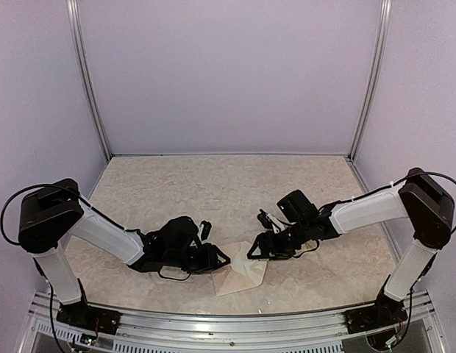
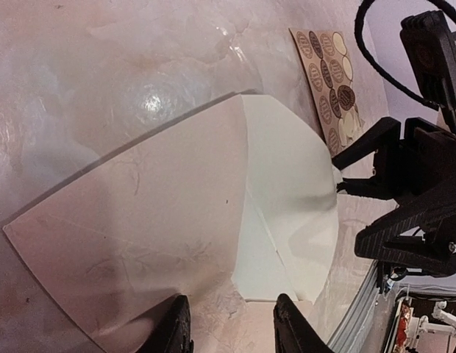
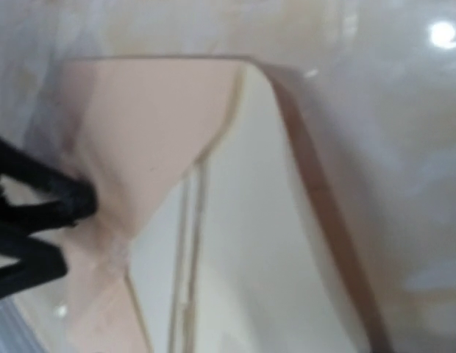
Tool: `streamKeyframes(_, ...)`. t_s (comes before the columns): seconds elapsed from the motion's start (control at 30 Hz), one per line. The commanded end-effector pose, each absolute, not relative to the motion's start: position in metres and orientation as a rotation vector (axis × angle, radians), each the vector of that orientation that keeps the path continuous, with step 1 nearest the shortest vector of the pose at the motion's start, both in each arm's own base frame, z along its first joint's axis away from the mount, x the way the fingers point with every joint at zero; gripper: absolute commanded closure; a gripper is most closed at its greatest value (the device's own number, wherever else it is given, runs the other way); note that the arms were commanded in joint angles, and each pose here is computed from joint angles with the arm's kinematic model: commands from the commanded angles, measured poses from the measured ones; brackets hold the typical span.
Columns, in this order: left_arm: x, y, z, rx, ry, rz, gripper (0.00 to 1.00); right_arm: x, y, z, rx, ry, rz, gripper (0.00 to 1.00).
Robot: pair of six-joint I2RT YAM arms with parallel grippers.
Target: Place the letter into the envelope and seal it
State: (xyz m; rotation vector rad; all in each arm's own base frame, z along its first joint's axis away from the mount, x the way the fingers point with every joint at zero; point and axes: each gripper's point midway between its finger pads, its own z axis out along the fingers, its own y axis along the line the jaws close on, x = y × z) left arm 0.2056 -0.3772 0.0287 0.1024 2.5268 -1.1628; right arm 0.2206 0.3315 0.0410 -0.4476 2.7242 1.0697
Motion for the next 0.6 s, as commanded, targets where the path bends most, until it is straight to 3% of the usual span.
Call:
streamKeyframes(0.0,0.193,-0.361,0.007,0.087,2.619,-1.078,0.64,0.204,0.357,0.065,-0.596,2.613,1.272,0.31)
streamKeyframes(0.57,0.193,-0.363,0.011,0.083,2.609,-1.091,0.64,0.181,0.402,0.048,-0.729,2.642,1.311,0.29)
